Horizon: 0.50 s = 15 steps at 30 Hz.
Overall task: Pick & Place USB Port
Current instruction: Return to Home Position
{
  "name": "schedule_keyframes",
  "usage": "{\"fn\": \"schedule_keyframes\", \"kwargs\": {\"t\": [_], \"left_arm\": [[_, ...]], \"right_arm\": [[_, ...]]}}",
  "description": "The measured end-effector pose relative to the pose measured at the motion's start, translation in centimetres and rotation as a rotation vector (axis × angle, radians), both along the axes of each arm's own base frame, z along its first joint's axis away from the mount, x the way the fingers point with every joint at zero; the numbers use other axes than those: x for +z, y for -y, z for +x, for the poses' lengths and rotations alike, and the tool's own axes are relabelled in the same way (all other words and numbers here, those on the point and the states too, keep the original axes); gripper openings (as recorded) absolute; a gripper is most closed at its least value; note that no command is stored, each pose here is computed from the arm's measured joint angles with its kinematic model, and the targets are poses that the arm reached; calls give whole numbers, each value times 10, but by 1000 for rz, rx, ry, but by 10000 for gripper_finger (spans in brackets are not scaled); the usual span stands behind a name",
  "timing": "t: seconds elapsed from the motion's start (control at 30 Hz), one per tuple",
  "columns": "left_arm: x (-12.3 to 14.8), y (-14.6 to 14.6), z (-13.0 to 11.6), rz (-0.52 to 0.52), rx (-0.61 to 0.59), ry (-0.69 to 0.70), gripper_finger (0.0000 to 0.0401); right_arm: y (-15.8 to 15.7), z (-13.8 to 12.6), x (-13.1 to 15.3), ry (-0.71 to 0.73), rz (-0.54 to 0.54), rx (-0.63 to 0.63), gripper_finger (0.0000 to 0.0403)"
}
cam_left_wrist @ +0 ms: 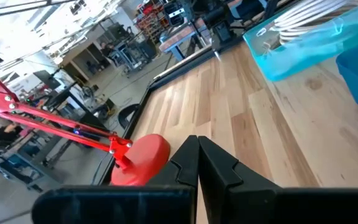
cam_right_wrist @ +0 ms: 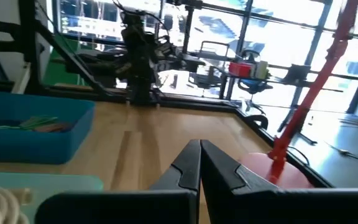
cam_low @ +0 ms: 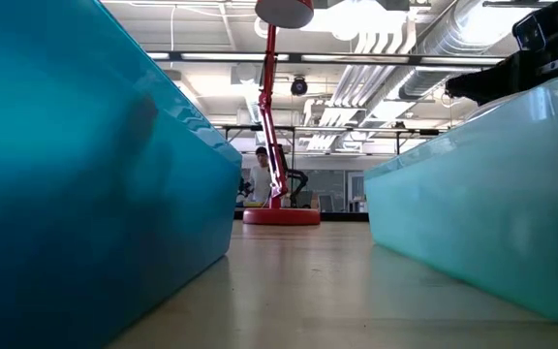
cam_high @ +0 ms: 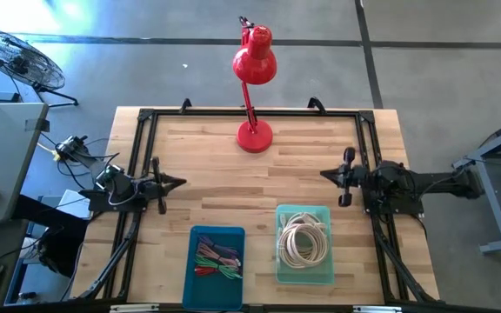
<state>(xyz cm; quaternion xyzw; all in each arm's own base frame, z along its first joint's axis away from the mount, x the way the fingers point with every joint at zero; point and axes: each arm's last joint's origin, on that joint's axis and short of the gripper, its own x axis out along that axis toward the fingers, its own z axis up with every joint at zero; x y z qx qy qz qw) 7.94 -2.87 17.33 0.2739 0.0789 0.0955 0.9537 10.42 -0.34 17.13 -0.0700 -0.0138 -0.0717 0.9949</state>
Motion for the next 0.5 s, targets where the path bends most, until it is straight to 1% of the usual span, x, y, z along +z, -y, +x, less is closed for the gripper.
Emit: {"fn": "schedule_keyframes", "kwargs": {"t": [0.17,0.3,0.4,0.5], "left_arm": [[0,0,0,29,-7,-7,0],[0,0,0,27,-13,-7,0],[0,-2,2,1,-2,-1,0],[2,-6,5,-22,-18,11,0]], "right_arm": [[5,0,0,1,7,-43,0],[8,0,0,5,30,-40,0],[9,-1,0,6,32,-51,0],[12,-1,0,2,9,-84,0]]}}
